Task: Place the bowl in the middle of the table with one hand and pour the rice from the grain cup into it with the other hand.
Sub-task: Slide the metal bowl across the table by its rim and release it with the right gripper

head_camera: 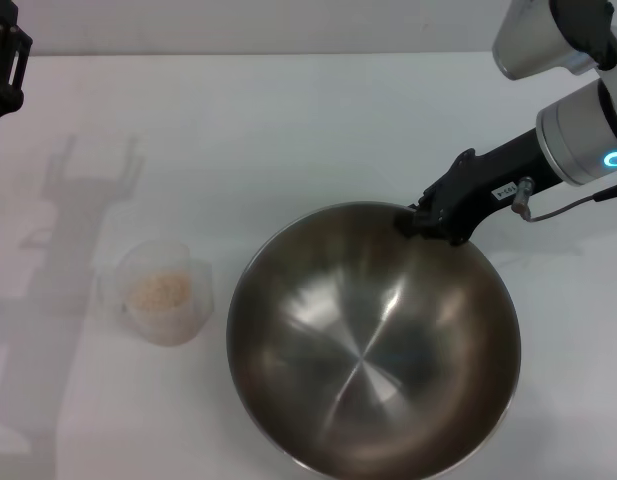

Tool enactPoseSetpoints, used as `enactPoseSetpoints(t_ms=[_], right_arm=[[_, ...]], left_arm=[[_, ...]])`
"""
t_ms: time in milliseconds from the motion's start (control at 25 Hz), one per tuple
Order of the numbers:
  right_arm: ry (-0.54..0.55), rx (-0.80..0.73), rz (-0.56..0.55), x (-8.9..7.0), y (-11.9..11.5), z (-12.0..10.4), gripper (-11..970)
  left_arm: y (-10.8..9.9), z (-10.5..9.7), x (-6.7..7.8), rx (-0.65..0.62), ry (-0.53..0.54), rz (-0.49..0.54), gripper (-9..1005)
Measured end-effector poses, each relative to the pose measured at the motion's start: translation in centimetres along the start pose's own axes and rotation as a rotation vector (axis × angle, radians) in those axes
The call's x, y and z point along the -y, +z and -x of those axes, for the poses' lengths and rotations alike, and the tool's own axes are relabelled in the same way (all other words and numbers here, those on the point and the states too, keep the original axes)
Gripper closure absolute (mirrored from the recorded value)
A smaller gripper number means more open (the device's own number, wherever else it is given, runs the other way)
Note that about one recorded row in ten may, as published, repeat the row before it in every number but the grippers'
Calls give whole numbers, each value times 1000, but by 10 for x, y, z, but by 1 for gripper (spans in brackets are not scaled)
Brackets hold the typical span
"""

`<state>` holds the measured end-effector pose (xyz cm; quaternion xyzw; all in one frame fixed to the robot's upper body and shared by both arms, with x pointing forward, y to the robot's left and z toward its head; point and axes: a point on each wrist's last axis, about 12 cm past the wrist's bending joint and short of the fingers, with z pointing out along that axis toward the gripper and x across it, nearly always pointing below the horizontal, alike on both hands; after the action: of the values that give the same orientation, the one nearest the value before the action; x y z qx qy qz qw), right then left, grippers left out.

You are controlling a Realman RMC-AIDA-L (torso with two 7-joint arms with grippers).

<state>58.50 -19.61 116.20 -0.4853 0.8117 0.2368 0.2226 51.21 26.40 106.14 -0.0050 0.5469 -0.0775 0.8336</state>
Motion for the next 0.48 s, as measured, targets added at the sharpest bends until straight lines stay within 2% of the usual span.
enactPoseSetpoints(t_ms=[480], right_arm=[[-3,-49,-7,0,7,4,868]], left_arm=[[-1,0,0,1,0,-2,214]])
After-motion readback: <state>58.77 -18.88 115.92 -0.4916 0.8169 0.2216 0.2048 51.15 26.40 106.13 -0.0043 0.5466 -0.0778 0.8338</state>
